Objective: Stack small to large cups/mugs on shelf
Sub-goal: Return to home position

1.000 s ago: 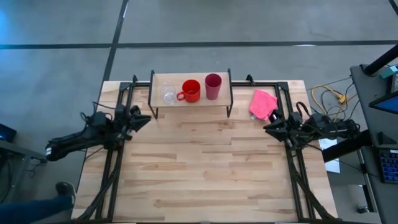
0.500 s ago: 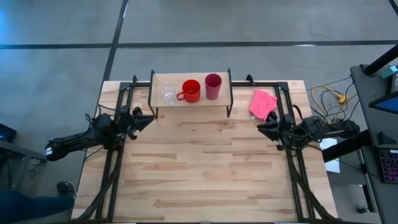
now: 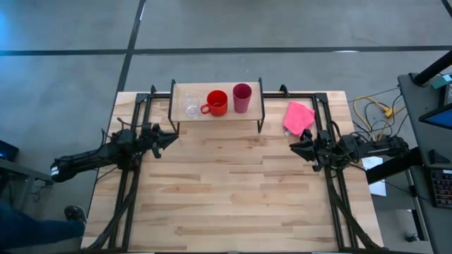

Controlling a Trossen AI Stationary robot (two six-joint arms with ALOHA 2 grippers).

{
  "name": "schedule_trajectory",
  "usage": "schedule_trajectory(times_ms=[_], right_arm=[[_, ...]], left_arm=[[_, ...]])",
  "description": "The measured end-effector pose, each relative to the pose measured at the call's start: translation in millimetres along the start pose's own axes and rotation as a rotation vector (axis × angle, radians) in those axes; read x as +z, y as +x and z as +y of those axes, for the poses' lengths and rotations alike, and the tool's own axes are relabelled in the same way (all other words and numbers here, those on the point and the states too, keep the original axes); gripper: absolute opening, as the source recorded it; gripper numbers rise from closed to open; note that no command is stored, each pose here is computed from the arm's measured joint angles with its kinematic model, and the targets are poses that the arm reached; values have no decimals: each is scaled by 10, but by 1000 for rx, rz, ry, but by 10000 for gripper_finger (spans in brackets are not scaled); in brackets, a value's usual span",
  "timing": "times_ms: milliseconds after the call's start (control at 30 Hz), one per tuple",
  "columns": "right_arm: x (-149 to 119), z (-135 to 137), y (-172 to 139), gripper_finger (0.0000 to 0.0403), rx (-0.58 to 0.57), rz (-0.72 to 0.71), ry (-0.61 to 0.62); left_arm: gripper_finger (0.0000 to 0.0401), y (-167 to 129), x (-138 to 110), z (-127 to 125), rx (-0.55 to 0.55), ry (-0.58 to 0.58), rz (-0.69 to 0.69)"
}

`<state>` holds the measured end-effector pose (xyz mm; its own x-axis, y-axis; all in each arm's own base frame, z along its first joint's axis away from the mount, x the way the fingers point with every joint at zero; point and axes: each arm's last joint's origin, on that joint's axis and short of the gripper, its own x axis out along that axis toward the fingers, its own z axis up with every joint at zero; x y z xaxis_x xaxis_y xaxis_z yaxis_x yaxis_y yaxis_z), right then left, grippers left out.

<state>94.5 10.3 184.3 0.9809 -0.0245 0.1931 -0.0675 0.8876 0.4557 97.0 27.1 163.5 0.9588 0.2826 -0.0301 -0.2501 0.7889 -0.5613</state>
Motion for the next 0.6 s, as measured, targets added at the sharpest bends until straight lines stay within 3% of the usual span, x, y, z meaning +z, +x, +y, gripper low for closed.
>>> schedule_trajectory(times_ms=[600], right_arm=[[-10, -2, 9, 74, -5, 14, 14]], left_arm=[[52, 1, -1, -4, -13, 1, 5]])
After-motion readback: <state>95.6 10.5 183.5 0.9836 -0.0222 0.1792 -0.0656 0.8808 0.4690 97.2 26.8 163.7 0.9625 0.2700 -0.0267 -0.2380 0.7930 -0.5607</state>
